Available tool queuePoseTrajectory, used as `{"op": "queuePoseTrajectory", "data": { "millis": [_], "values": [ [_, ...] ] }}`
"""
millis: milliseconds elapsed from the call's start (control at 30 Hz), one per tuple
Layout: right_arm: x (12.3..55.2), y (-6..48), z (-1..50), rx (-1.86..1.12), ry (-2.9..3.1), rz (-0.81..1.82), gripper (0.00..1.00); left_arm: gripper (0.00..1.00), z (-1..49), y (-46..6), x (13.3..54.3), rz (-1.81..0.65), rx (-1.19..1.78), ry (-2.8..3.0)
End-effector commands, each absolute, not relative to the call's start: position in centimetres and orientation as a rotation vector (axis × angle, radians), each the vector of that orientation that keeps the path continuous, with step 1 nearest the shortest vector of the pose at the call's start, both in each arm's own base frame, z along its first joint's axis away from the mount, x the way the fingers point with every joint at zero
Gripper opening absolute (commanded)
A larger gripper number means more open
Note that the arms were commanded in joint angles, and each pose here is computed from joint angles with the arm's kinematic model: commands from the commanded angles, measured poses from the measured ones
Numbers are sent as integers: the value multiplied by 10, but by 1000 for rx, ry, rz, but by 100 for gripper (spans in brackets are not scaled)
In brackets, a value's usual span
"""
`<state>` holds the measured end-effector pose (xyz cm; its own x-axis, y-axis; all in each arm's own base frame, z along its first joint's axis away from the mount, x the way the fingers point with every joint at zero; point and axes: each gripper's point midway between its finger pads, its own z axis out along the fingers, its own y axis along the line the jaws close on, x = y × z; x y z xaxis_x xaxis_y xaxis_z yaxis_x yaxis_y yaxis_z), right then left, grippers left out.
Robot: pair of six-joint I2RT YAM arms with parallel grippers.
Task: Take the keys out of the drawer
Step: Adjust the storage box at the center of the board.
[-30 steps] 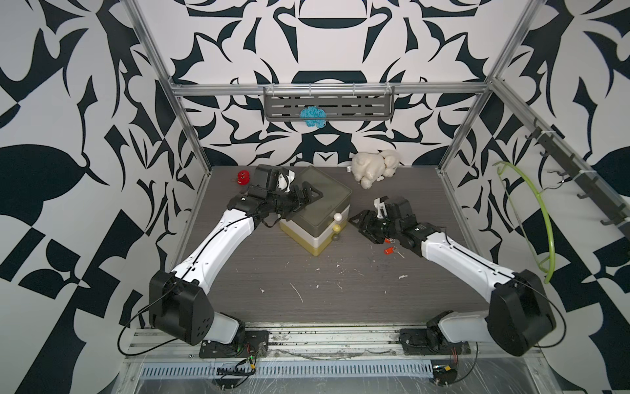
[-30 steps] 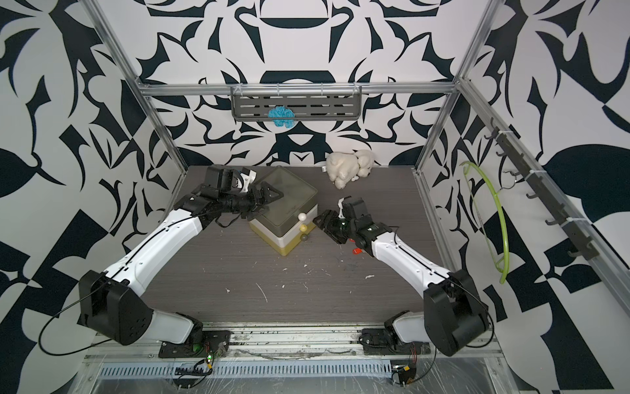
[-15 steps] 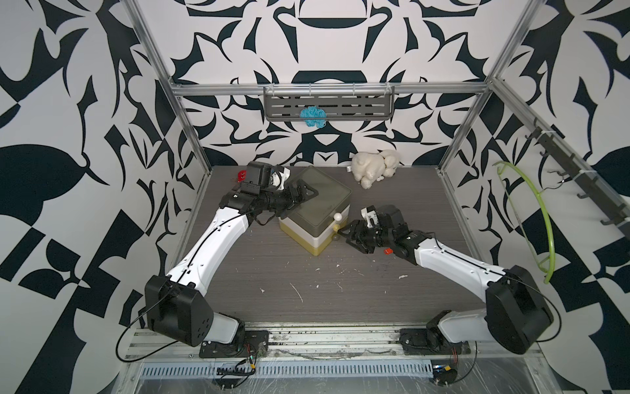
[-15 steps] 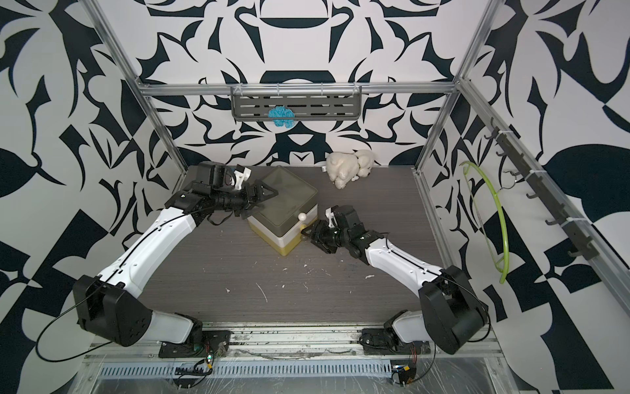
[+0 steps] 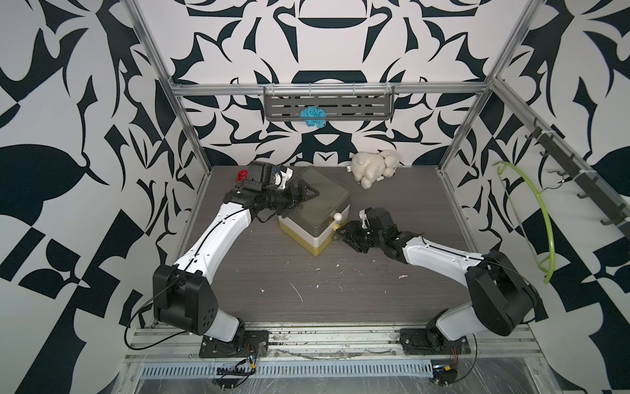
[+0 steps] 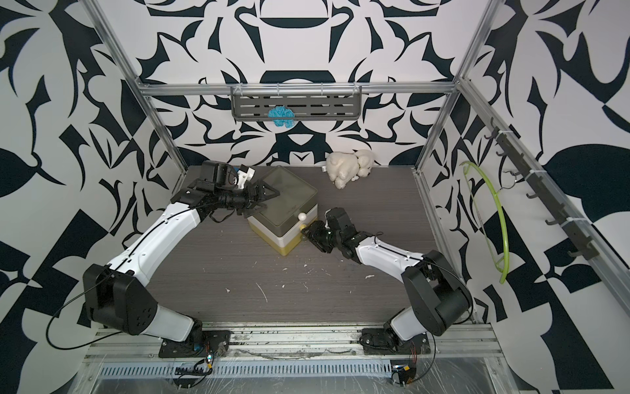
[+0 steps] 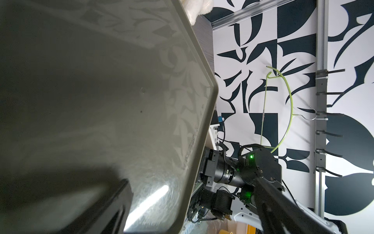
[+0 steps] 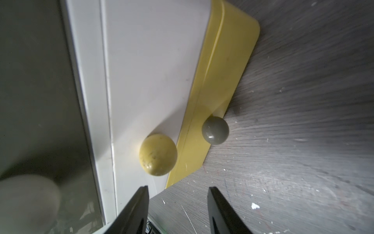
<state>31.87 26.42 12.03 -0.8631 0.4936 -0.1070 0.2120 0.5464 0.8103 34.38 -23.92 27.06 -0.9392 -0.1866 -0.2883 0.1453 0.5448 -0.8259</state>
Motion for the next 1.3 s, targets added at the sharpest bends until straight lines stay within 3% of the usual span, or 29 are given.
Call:
{"op": "queuePoseTrajectory", "data": {
  "millis": [0, 233, 500, 700, 933, 1267],
  "values": [
    [332, 232, 134, 680, 2348, 1183, 51, 99, 287, -238, 343, -1343, 7, 2408],
    [371, 158, 146, 832, 2277, 1086, 51, 99, 291, -229, 334, -1291, -9, 2403],
    [445, 196, 154, 691, 2323, 1238, 50, 99, 288, -225, 328, -1276, -27, 2418],
    [474, 223, 151, 625, 2336, 1331, 49, 99, 289, -221, 321, -1260, -37, 2423],
    [469, 259, 145, 515, 2392, 1408, 49, 99, 289, -216, 316, -1245, -48, 2426],
    [419, 284, 132, 419, 2486, 1419, 48, 99, 289, -209, 315, -1250, -65, 2411]
  ]
}}
